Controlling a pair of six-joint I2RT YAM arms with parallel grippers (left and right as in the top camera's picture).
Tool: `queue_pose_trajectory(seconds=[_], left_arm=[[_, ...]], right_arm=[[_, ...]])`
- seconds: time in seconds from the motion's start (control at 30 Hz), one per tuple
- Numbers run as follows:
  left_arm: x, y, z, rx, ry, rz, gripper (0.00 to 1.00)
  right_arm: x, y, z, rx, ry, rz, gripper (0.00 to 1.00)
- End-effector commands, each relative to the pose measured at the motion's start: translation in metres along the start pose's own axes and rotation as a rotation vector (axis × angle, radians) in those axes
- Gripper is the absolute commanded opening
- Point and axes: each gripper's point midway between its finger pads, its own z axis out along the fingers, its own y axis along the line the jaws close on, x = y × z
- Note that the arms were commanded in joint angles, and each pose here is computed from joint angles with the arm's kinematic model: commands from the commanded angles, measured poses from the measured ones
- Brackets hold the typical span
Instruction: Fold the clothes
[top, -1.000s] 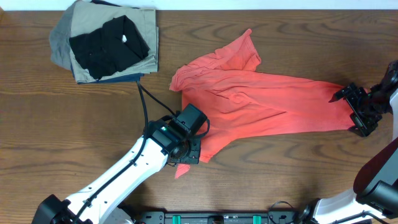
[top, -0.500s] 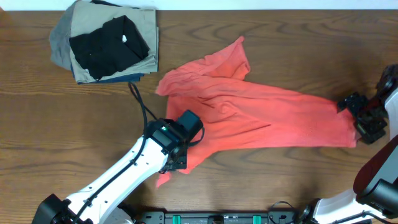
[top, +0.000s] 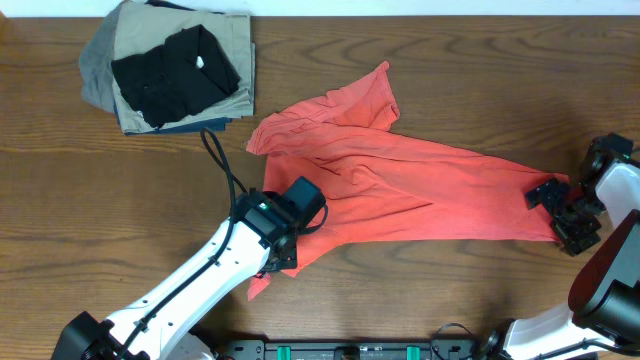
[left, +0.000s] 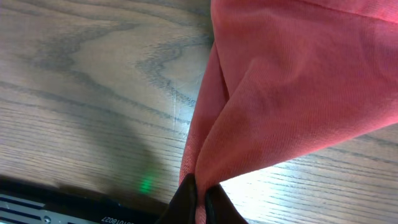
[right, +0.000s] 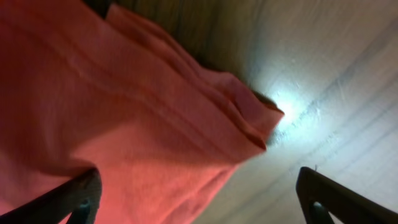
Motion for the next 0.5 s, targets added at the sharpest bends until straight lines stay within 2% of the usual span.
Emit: queue_pose_trajectory(seconds=[0.0,0.13,0.3,0.4,0.47], left_arm=[[-0.004,0.003,-0.001,-0.018,-0.014,-0.021,0.06],[-0.004,0.003,-0.001,-0.018,-0.014,-0.021,0.06],[-0.005,0.002,-0.001,-0.015,-0.018,-0.022,0.06],[-0.006,0.002,-0.001,-0.012,-0.021,-0.023,0.06],[-0.006,0.001,-0.001,-0.01,-0.023,-0.023,0.06]], right_arm=[[-0.004,-0.003,0.005,0.031,-0.036,0.011,0.93],[-0.013,0.0,0.009,0.016,-0.079,0.015,0.88],[-0.018,0.005,0.009,-0.007,-0.103,0.018,0.72],[-0.018,0.006,0.009,-0.011,-0.103,0.018,0.68],[-0.017,0.005,0.01,-0.009,-0.101,0.018,0.62]])
